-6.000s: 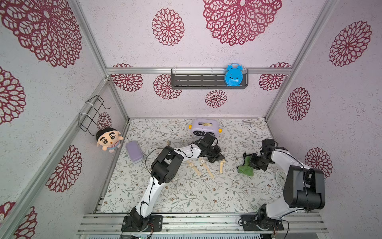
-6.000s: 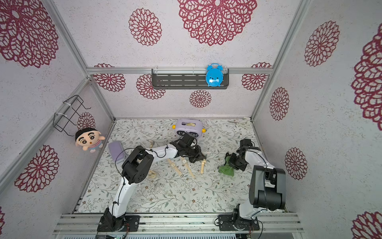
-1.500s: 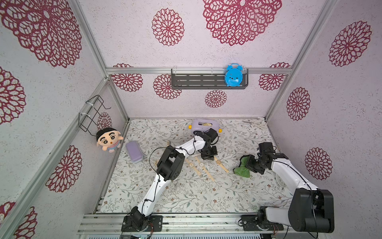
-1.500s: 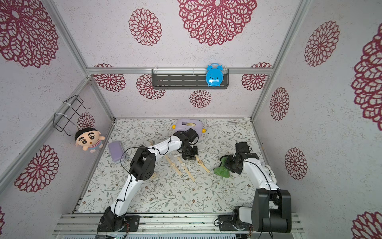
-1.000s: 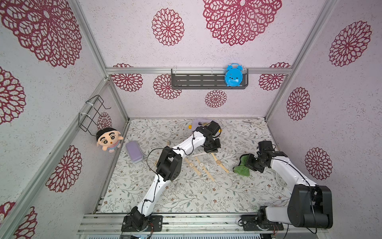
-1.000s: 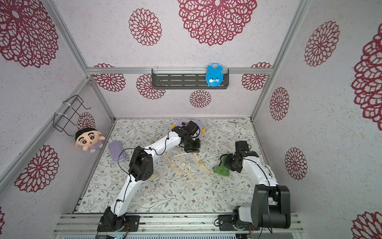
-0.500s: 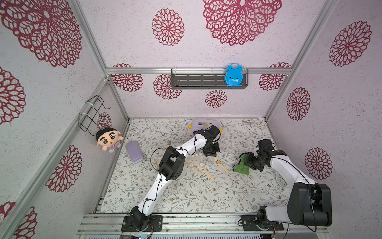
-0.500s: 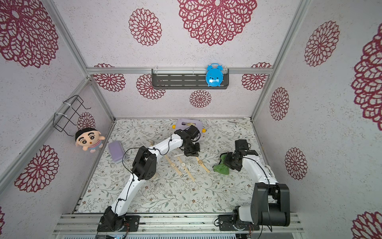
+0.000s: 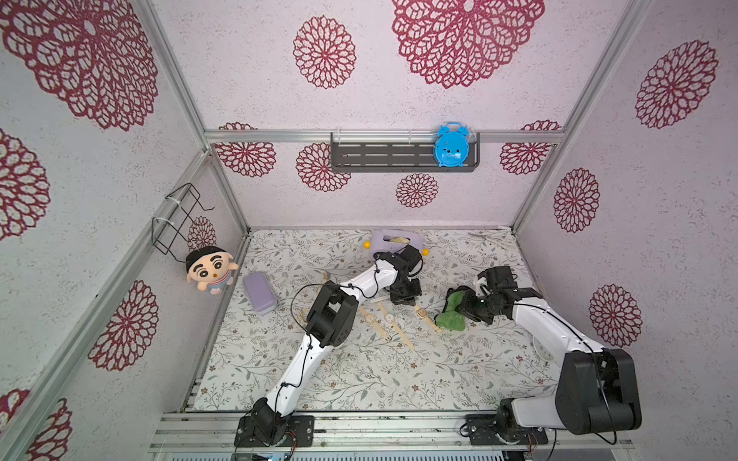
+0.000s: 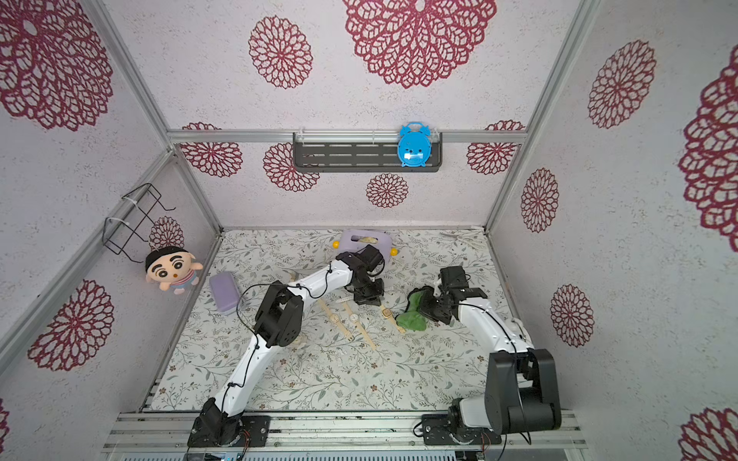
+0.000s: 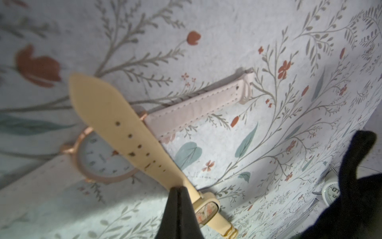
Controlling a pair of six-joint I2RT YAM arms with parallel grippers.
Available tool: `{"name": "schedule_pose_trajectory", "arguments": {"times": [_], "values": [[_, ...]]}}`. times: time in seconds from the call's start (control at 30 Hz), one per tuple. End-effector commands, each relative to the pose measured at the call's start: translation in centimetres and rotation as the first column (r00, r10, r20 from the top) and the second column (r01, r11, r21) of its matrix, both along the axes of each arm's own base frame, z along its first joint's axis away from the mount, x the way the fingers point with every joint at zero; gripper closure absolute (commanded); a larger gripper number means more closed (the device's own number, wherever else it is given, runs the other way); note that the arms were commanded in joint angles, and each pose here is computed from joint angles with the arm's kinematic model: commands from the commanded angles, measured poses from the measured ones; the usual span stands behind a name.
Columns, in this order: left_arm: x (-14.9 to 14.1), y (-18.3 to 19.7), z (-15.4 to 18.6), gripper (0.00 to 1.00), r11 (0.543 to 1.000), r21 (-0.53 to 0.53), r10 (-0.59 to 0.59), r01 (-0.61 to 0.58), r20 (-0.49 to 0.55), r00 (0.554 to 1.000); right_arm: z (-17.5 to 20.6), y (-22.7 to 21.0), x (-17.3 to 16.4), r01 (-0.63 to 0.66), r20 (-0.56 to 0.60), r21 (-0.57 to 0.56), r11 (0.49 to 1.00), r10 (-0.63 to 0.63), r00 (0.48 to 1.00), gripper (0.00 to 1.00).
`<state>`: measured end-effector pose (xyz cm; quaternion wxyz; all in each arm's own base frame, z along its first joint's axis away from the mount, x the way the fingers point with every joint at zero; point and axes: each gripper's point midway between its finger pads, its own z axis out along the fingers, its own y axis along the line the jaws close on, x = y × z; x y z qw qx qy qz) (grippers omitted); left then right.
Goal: Wipe the watch dial
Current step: Adjust the watch at the center of the board, then wipe the dirt from the watch dial.
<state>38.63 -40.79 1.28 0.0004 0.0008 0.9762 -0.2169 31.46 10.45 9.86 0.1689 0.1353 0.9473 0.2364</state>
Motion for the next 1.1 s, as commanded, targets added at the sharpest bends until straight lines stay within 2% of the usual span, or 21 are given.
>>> {"name": "schedule_pose_trajectory", "arguments": {"times": [0.0,0.27,0.43,0.67,1.07], "values": [[-0.5,0.9,-3.6,1.0,0.999,0.046,-0.005,0.007,-0.041,0.999,2.1,3.4,2.2,-0.064,0.082,0.124,0.99,0.054,0.995,1.0],[-0.3,0.6,-3.9,1.0,0.999,0.036,0.014,-0.012,-0.053,0.998,-0.4,7.6,3.0,-0.134,0.047,0.154,0.979,0.129,0.991,1.0],[-0.3,0.7,-4.0,1.0,0.999,0.036,0.022,-0.02,-0.06,0.998,-3.5,8.6,2.1,-0.166,-0.003,0.106,0.98,0.167,0.986,1.0],[0.0,0.9,-4.2,1.0,0.999,0.032,0.041,-0.039,-0.067,0.997,-9.2,6.9,-0.8,-0.182,-0.13,-0.035,0.983,0.176,0.976,1.0],[-0.1,2.0,-5.3,1.0,0.994,0.076,0.088,-0.081,-0.106,0.99,-10.9,2.4,-3.4,-0.147,-0.246,-0.251,0.957,0.084,0.966,1.0]]}}
